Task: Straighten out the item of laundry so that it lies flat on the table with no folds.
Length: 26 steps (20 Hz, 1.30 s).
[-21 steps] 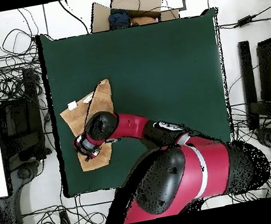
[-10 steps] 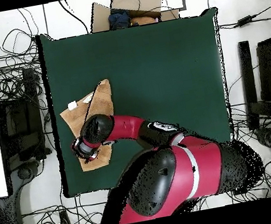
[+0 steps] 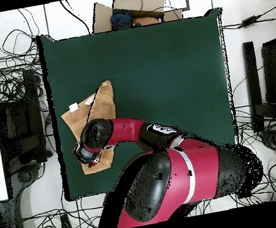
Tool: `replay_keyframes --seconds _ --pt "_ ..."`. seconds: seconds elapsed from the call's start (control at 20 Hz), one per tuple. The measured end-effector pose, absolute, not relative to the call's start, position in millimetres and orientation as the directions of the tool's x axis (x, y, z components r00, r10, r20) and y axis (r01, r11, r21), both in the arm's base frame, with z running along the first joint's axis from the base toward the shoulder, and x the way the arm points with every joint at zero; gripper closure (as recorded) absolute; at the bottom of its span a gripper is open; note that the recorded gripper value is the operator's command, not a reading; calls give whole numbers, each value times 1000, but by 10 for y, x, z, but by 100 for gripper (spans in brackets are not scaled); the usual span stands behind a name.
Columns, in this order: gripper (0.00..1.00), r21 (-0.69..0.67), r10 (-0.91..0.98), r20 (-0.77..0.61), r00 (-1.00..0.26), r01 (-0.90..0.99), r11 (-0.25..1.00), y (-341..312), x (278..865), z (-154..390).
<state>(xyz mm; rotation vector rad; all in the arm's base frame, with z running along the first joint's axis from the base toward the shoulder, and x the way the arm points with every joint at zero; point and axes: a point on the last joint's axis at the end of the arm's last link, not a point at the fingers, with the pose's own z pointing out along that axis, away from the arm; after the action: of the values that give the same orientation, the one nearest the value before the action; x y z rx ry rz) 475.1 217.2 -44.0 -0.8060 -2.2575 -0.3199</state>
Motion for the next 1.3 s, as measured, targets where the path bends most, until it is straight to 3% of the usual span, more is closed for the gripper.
replay_keyframes --seconds 1.3 --pt "0 32 475 627 -617 630 776 2127 4841 -494"
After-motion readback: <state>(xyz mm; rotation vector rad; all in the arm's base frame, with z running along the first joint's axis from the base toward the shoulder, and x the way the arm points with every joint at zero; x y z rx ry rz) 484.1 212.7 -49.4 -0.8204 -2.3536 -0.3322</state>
